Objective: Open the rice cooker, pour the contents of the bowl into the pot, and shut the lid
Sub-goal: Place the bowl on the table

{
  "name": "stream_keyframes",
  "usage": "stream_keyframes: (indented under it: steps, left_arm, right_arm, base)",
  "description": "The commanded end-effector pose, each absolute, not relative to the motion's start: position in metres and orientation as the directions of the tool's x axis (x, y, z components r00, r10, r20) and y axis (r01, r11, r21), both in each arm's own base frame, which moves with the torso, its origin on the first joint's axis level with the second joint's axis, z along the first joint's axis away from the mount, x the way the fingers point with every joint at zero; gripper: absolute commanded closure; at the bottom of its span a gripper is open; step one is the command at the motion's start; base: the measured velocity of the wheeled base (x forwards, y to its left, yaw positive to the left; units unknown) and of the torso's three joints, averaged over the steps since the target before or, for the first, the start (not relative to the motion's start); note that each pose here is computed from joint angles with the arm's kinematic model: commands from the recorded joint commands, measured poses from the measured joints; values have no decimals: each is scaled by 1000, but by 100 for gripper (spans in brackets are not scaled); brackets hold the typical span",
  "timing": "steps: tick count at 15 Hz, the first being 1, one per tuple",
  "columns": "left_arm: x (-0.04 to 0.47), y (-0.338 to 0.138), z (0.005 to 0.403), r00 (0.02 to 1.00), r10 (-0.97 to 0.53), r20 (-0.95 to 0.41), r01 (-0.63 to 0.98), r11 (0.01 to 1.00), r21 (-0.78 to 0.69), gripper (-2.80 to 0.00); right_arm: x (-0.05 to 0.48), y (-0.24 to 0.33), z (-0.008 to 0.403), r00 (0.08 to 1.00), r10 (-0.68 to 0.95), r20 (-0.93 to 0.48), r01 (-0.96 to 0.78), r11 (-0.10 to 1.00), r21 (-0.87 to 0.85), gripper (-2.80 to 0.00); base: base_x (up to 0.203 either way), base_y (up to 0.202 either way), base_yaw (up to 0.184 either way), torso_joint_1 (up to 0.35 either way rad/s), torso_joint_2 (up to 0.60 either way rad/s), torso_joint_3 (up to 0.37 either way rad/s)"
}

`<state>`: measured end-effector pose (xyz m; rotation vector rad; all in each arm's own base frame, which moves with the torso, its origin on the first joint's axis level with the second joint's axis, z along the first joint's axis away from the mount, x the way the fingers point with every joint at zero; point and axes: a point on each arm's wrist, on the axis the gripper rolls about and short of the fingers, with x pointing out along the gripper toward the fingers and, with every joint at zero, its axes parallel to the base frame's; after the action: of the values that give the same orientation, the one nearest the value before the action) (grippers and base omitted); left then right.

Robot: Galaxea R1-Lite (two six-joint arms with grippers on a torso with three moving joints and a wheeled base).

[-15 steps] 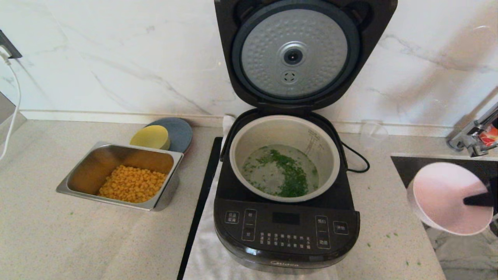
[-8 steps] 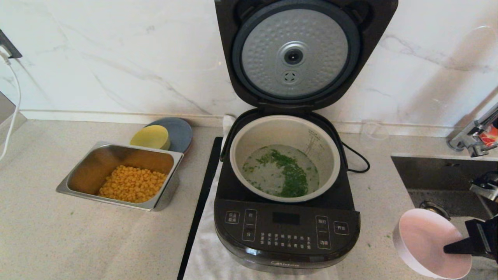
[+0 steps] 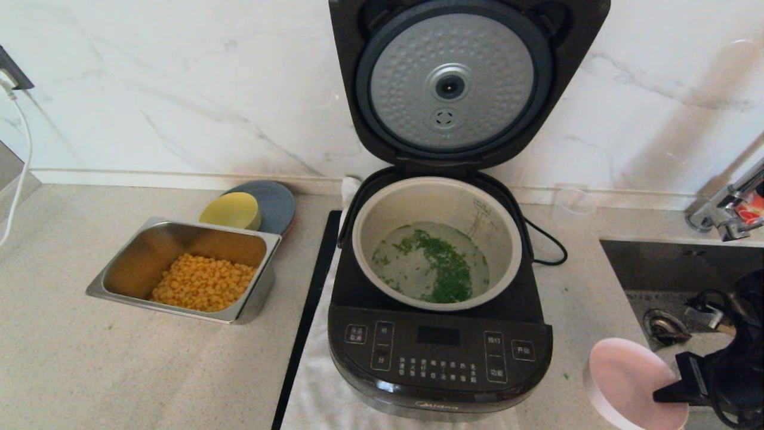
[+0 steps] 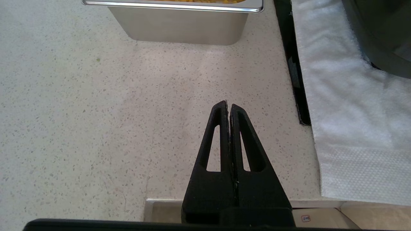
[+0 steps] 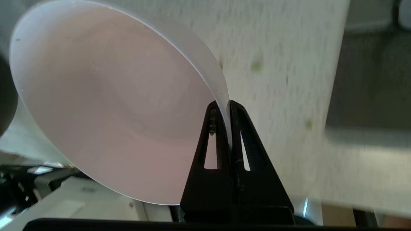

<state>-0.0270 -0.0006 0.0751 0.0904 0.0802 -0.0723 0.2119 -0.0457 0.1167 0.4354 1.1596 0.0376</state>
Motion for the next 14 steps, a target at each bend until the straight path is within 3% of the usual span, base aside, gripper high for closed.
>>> stream_keyframes:
  steps: [1,8,14]
  left_arm:
    - [-27,-1,75,994,-69,-84,76,993,87,0]
    - [-27,-1,75,994,-68,-83,75,993,88,0]
    - [-27,-1,75,994,-69,-84,76,993,87,0]
  right_arm:
    - [222,-44,104,378,265,-887,202,911,359,0]
    - [250,-26,108,500,271,-823,164,903,397,0]
    - [273,-28,100,519,178,-836,218,918,331,0]
  base:
    - [0,0,0,0,0,0]
    - [0,0,0,0,0,0]
    - [0,0,0,0,0,0]
